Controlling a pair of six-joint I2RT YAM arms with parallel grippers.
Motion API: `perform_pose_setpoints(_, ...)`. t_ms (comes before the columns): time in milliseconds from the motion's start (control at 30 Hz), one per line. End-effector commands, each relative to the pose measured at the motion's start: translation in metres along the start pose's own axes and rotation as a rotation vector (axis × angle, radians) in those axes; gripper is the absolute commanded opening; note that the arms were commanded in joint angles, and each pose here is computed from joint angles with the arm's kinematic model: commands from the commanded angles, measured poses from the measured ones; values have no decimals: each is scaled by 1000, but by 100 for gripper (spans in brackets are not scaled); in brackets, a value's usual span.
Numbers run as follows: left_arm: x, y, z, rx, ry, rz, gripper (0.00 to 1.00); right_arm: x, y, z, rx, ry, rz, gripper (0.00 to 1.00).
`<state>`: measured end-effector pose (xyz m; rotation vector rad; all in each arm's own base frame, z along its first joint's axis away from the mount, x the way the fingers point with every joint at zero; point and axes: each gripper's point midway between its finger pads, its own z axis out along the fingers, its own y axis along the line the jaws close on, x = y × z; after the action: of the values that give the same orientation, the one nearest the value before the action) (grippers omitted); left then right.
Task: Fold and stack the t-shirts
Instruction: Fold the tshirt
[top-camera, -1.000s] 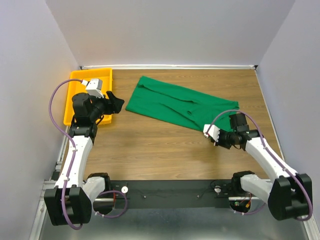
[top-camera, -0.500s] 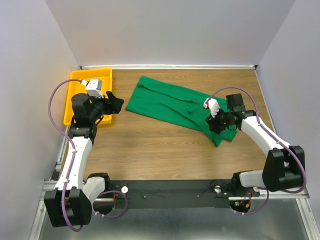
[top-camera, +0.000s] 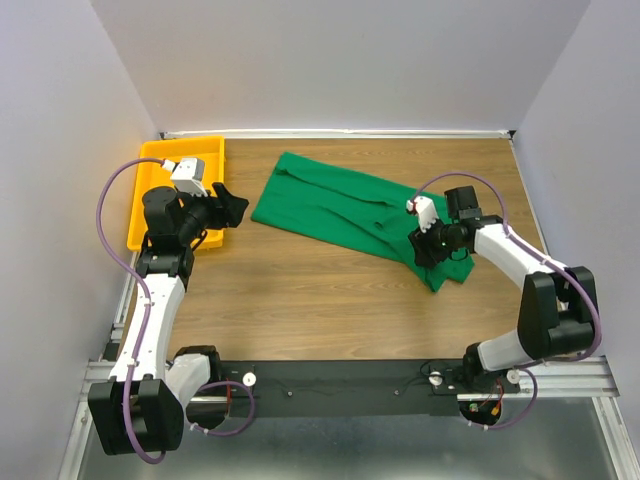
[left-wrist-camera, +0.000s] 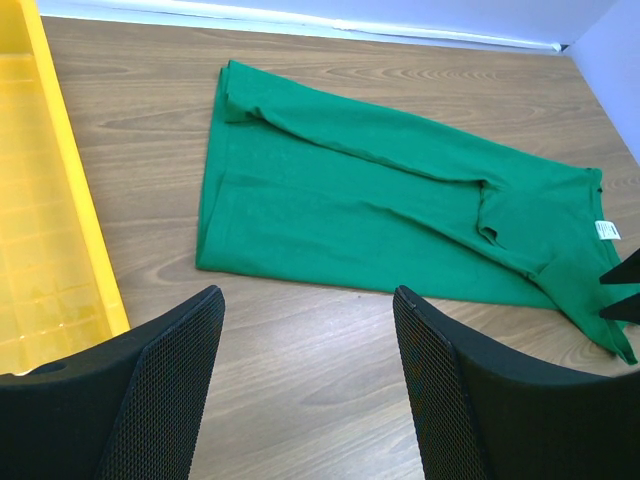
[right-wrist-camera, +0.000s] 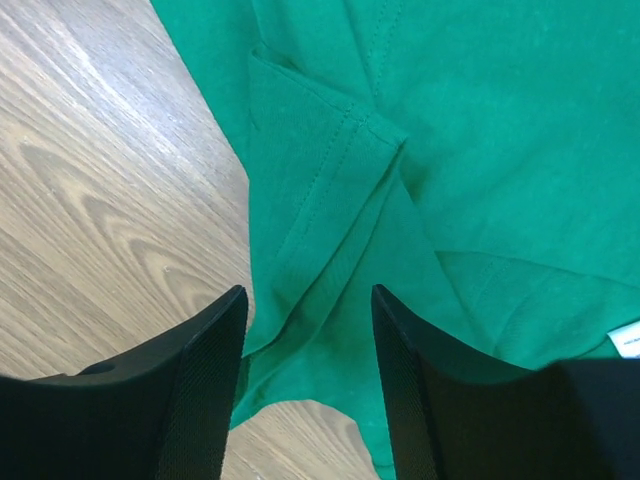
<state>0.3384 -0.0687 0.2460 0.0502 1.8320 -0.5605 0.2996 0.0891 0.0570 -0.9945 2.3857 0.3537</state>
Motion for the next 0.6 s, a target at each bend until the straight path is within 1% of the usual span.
perform_pose_setpoints(0, -3, -8, -3, 38, -11, 20, 76, 7, -5, 7, 9, 27, 39, 58)
perform_pose_setpoints(367, -3, -8, -3, 38, -11, 21, 76, 12, -4, 17, -18, 52, 59, 49)
perform_pose_setpoints(400, -3, -8, -3, 37, -11, 21, 76, 13, -3, 18, -20, 55, 59, 45)
perform_pose_setpoints(433, -3, -8, -4, 36, -11, 19, 76, 12, -4, 17, -19, 52, 59, 44)
perform_pose_setpoints(467, -2, -8, -3, 40, -9, 20, 76, 10, -5, 17, -17, 50, 58, 38)
perform_pose_setpoints(500, -3, -8, -4, 39, -12, 20, 76, 10, -5, 17, -16, 48, 59, 35)
perform_pose_setpoints(533, -2, -8, -3, 38, -9, 19, 76, 8, -5, 16, -14, 44, 59, 28)
perform_pose_setpoints(567, -3, -8, -4, 39, -11, 19, 76, 7, -6, 14, -9, 38, 56, 24)
